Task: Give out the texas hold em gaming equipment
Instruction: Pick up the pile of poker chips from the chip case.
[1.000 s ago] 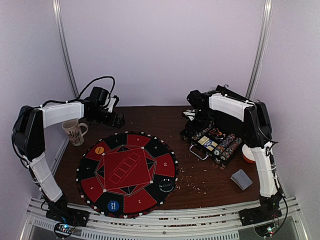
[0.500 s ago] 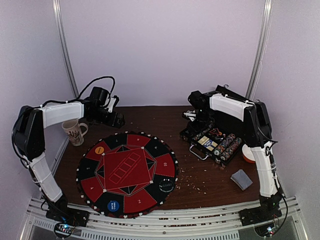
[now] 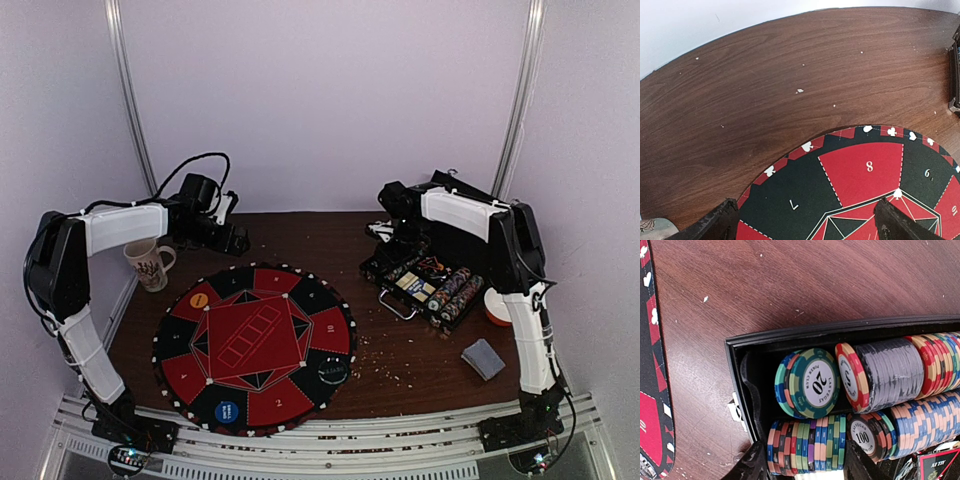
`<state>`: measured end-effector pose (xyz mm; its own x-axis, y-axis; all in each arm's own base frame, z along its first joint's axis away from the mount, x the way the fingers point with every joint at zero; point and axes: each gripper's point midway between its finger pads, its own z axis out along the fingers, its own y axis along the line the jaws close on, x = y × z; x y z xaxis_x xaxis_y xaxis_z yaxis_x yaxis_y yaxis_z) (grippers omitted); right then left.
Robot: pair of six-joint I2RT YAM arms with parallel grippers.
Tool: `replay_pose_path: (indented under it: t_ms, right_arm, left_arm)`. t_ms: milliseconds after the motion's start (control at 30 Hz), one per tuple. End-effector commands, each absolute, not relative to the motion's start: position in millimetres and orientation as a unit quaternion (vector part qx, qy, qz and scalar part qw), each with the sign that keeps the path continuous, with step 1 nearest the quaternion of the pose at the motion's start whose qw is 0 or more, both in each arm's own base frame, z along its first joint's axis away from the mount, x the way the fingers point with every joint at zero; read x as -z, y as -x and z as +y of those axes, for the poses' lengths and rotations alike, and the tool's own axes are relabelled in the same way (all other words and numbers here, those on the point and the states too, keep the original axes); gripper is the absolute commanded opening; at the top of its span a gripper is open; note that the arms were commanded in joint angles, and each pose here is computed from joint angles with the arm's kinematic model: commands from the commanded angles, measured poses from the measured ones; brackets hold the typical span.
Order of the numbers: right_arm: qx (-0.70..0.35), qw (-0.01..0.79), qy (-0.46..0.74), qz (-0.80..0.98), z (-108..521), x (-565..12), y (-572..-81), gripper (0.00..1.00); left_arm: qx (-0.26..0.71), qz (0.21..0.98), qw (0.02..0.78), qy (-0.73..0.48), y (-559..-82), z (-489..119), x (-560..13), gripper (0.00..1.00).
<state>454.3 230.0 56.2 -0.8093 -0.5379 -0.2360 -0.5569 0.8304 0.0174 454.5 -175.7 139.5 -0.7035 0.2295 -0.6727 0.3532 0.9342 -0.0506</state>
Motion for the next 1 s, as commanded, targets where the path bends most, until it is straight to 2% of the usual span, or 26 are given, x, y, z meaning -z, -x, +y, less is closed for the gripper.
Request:
replay_pose_path:
  t_ms: [0, 267, 633, 967]
  right_arm:
    - [-0.021, 0.078, 0.259, 0.963, 203.2, -41.6, -448.4, 0.53]
    - [-0.031, 0.067, 0.262, 0.962, 201.1, -39.3, -444.4, 0.57]
    - [-0.051, 0.079, 0.275, 0.957, 202.8, -49.1, -449.9, 0.52]
    - [-0.068, 0.070, 0.281, 0.955, 196.9, -53.8, -445.7, 0.60]
  left_arm:
    - [0.094, 0.915, 0.359, -0.154, -460.1, -174.4, -138.2, 0.98]
    - [0.096, 0.916, 0.358, -0.154, -460.3, -174.0, -137.5, 0.98]
    - [0.097, 0.915, 0.360, -0.154, -460.1, -174.4, -139.0, 0.97]
    - [0.098, 0.915, 0.360, -0.154, -459.9, -174.6, -139.6, 0.97]
